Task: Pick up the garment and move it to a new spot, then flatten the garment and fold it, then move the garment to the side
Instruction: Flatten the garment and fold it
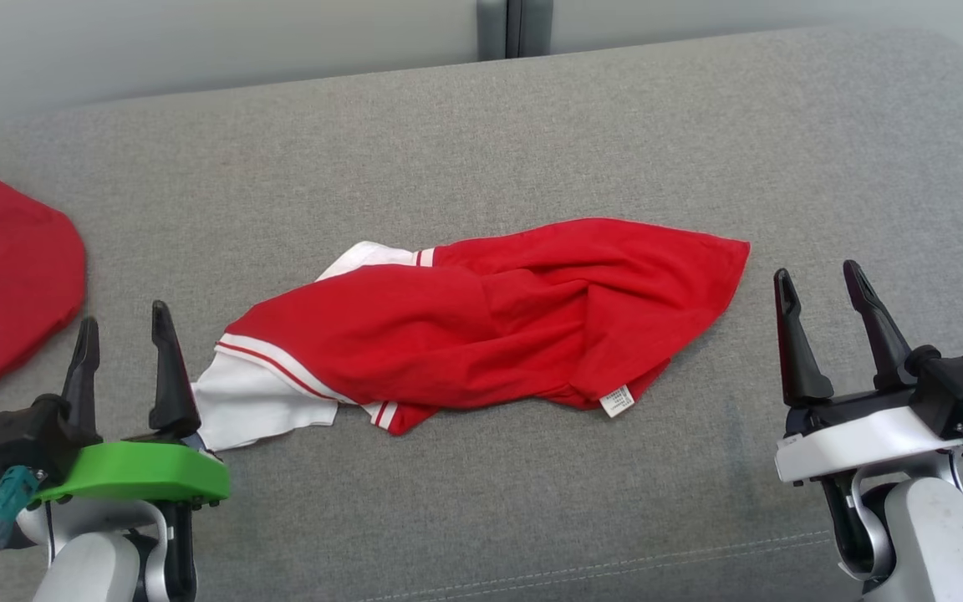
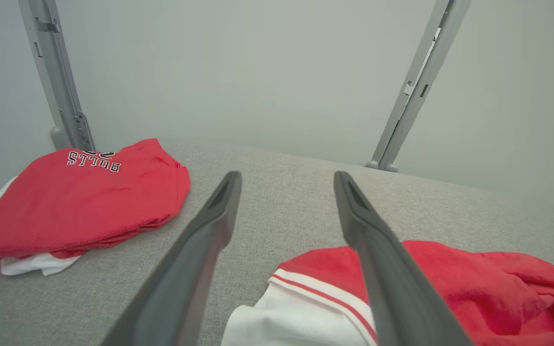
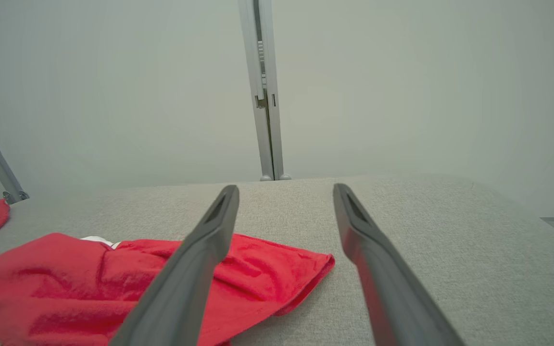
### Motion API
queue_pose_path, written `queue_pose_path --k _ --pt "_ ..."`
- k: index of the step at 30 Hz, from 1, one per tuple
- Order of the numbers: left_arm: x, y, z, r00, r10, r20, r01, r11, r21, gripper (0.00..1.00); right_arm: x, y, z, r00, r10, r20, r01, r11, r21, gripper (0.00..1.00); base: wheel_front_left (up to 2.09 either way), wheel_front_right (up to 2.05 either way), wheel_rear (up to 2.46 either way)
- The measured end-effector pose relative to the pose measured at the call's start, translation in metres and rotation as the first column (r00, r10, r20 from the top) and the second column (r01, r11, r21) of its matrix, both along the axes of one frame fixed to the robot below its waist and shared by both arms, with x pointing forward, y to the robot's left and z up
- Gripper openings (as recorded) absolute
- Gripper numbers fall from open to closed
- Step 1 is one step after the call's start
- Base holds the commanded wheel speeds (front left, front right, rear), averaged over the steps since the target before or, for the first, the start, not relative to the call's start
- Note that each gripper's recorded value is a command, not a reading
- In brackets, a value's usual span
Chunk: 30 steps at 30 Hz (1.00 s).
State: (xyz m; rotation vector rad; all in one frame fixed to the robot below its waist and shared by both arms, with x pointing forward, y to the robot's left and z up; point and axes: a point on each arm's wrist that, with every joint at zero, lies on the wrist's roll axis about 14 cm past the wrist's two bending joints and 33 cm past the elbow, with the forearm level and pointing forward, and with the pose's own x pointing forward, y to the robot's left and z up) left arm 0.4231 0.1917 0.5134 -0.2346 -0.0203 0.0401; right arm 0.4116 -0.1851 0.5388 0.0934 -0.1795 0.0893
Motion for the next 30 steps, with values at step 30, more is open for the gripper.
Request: queue_pose_path --k 30 --pt "-0.035 -0.023 0.026 0.986 -0.103 0.128 0.083 0.985 0.150 1.00 -0.032 0.041 -0.001 0.994 0.107 -0.018 -0.107 0.994 -0.023 1.00 0.00 0.00 0.00"
